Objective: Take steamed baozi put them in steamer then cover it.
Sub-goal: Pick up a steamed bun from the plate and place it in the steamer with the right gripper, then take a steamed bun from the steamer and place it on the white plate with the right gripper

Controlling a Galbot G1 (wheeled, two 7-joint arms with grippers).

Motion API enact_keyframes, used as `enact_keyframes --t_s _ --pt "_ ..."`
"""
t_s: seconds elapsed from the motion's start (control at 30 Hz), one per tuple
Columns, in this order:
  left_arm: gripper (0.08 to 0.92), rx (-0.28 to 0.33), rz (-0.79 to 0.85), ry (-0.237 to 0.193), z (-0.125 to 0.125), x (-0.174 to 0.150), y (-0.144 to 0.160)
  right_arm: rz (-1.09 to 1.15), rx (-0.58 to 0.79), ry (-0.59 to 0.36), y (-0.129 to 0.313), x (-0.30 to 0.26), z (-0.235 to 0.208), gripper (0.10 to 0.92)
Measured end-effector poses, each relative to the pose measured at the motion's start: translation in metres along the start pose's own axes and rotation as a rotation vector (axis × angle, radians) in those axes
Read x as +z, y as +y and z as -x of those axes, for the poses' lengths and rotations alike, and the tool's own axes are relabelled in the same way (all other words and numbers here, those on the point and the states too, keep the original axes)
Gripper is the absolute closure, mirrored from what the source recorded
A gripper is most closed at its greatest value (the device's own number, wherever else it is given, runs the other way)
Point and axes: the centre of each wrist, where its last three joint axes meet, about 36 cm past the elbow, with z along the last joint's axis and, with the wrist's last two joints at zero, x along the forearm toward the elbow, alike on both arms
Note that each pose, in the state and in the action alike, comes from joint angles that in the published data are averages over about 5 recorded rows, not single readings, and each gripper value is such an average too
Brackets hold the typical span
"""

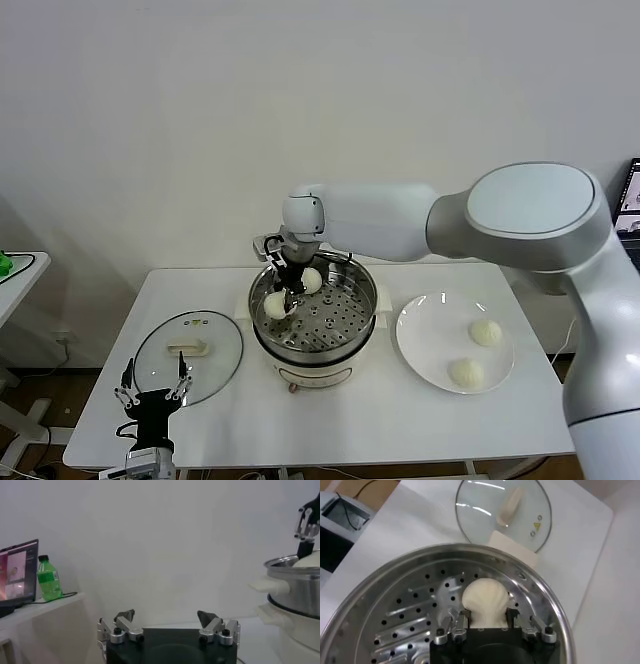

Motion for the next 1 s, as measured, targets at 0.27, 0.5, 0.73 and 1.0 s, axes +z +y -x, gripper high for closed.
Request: enact_keyframes --t_s 0.27,0.5,0.73,1.0 --pt "0.177 0.001 -0.002 -0.004 0.0 0.0 0.001 0.006 0.002 0.004 0.0 0.0 0.011 0.564" --pt "0.177 0.002 -0.001 -0.004 0.0 0.001 0.001 0.006 0.012 0.006 -0.002 0.001 0.011 0.457" --pt "0.177 0.003 -0.001 -0.003 -0.001 0.001 0.0 -0.003 0.023 -0.002 -0.005 -0.001 0.001 0.256" --pt "0.177 0.004 0.0 -0.003 -0.003 0.0 -0.001 -0.021 0.039 -0.001 -0.006 0.004 -0.025 0.2"
